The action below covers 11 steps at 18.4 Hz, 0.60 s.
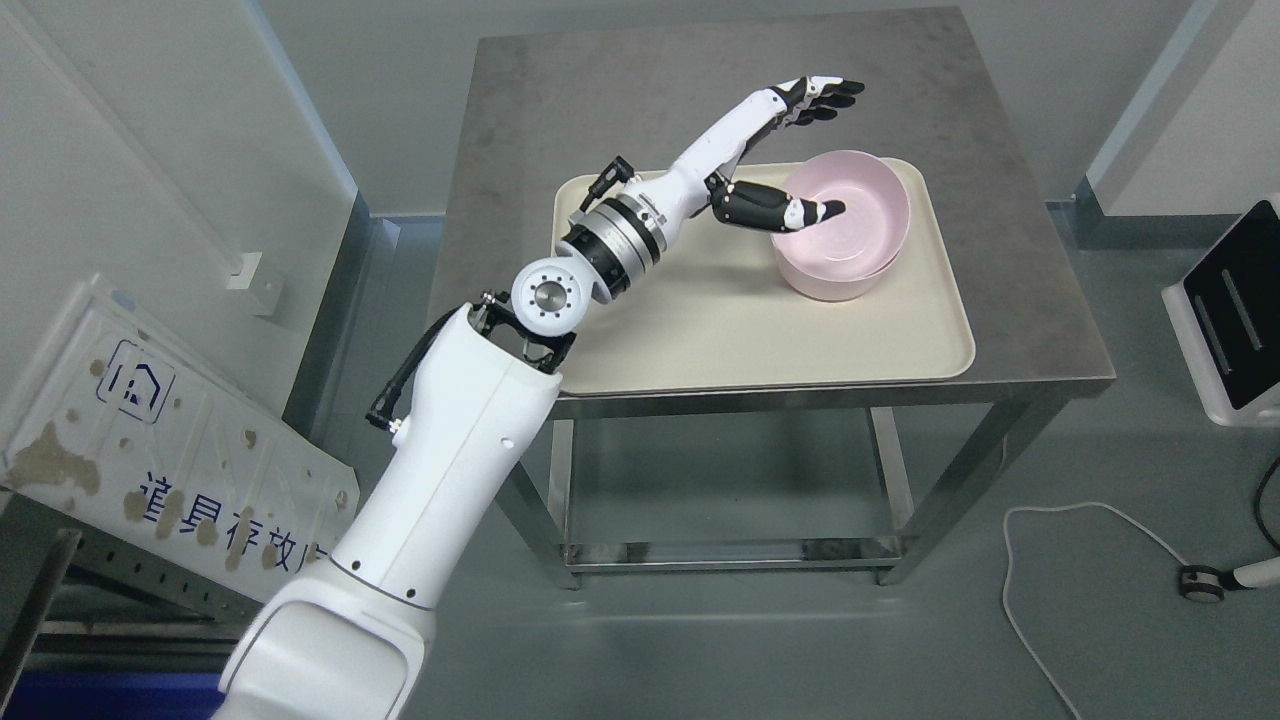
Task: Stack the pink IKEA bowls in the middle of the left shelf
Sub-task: 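Lower the held bowl into the other pink bowl, nesting them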
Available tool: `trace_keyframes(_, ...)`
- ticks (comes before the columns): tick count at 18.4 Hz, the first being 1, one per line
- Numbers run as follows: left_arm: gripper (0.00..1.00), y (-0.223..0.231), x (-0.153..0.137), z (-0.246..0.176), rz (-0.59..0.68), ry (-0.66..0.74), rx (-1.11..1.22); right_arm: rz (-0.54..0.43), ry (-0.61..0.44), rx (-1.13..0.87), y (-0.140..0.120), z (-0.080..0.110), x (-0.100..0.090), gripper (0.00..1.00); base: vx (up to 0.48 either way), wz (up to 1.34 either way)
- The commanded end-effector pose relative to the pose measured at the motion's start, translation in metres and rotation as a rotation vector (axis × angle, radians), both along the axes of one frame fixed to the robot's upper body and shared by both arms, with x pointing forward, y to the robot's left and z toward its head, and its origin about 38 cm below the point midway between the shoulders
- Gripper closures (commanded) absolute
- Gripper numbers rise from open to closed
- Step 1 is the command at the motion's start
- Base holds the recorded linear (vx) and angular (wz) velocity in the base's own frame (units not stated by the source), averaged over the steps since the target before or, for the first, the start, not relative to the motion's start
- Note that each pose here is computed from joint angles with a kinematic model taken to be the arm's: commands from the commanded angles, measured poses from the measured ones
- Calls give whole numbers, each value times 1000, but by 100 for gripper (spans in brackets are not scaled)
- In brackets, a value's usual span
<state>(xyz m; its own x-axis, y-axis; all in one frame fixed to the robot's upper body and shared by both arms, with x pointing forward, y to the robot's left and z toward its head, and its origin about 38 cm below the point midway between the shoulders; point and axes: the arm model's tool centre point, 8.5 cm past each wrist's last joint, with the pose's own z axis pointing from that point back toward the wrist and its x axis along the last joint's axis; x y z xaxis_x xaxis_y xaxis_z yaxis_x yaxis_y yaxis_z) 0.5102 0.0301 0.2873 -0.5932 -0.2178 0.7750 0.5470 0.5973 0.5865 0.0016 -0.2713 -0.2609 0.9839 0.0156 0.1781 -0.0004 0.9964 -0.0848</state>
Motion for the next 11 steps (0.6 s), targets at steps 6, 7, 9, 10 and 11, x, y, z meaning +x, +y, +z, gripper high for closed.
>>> trace_keyframes(6, 22, -35, -49, -34, -2, -311, 423, -2, 0, -17, -11, 1, 0, 0, 0, 0)
trace_keyframes(7, 23, -32, -40, -36, 28, -327, 480, -2, 0, -17, -11, 1, 0, 0, 0, 0)
trace_keyframes(9, 26, -28, -28, -34, 82, -353, 573, -2, 0, -17, -11, 1, 0, 0, 0, 0)
trace_keyframes(10, 26, -26, -24, -38, 100, -344, 635, -2, 0, -17, -11, 1, 0, 0, 0, 0)
trace_keyframes(11, 26, -22, -19, -47, 117, -319, 713, -2, 0, -17, -11, 1, 0, 0, 0, 0)
